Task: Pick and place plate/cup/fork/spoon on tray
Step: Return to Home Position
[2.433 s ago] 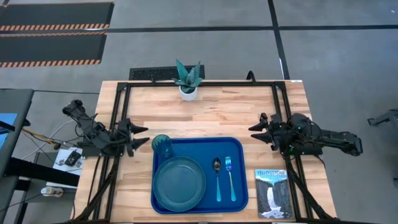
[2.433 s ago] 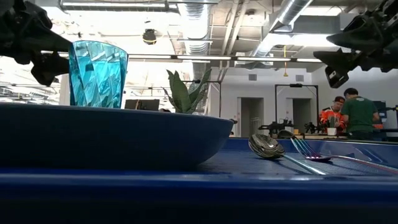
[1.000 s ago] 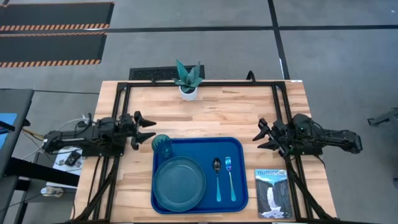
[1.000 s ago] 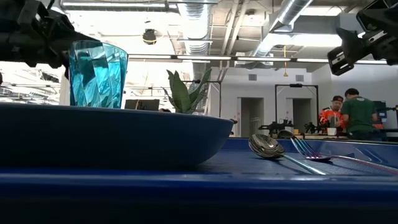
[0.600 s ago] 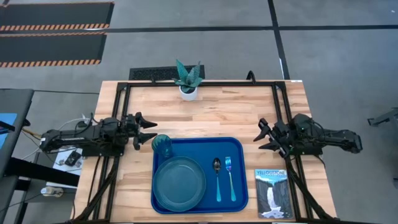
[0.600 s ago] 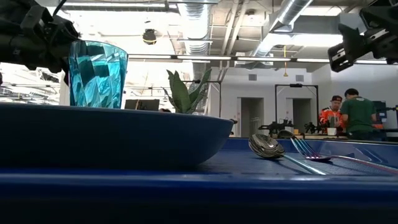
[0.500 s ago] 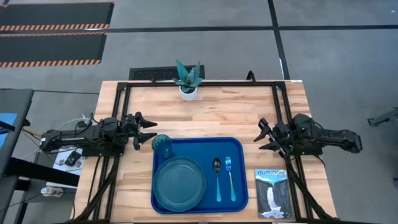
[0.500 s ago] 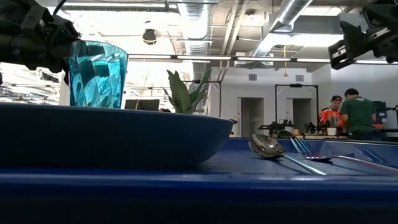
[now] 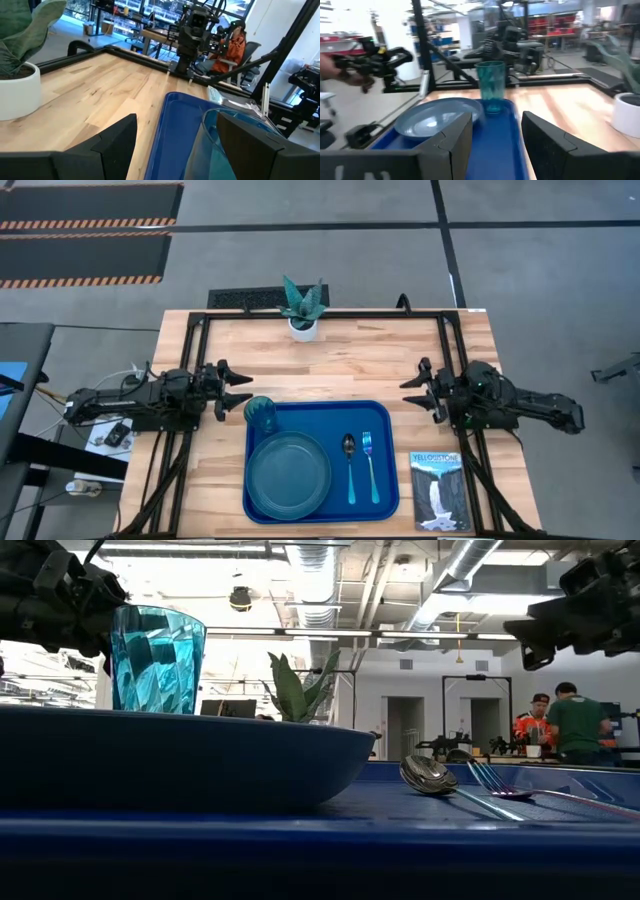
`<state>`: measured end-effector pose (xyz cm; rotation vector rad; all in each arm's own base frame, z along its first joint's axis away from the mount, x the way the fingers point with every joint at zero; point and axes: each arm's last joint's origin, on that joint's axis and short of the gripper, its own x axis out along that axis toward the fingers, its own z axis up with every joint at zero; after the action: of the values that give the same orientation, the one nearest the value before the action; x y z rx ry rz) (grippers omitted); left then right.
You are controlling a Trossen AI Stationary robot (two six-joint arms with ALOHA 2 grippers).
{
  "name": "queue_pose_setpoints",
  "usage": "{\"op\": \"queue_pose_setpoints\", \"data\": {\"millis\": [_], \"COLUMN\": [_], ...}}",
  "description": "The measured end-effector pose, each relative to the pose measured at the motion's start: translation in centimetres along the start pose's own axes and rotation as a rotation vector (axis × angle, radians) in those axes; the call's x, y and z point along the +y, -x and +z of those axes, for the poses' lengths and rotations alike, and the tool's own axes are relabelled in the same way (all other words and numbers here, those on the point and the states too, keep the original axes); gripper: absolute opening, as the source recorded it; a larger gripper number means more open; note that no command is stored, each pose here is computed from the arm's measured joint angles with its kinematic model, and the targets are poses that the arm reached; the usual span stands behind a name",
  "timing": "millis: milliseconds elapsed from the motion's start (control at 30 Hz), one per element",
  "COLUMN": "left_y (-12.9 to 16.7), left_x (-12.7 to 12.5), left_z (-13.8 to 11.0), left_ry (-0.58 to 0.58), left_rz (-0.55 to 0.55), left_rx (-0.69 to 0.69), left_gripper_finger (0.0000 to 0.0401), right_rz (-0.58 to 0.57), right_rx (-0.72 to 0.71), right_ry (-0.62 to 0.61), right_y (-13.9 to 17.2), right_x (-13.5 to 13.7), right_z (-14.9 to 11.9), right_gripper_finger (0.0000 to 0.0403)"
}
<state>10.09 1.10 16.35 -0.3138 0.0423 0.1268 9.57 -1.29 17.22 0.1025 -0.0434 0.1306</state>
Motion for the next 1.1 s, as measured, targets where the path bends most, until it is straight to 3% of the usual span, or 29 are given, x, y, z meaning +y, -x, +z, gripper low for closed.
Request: {"op": "queue_pose_setpoints", "data": {"millis": [333,600,867,1100], "left_y": [0.0,0.0,0.0,0.0], "left_x": [0.0,0.0,0.0,0.0], "left_z": [0.0,0.0,0.0,0.0], "left_ry": [0.005,0.006,0.006,0.006], "left_rz": [0.000,0.000,0.001,-0.001], "left_rx": [0.000,0.000,0.000,0.000], "left_gripper_finger": [0.0261,0.0261,0.0261,0.0261], "right_rz": [-0.012,0.133,-0.014,-0.019], "right_rx": [0.003,0.034,0.013,0.013], "right_ry": [-0.044,-0.111,-0.009,-0.003], "right_y": [0.0,-0.3,-0.5,-0.5], "right_x": [-0.1,1.3,1.6,1.6], "right_z": [0.0,-0.3,-0.4,-0.4], "right_gripper_finger": [0.0194,0.0194,0.0192,0.0193]}}
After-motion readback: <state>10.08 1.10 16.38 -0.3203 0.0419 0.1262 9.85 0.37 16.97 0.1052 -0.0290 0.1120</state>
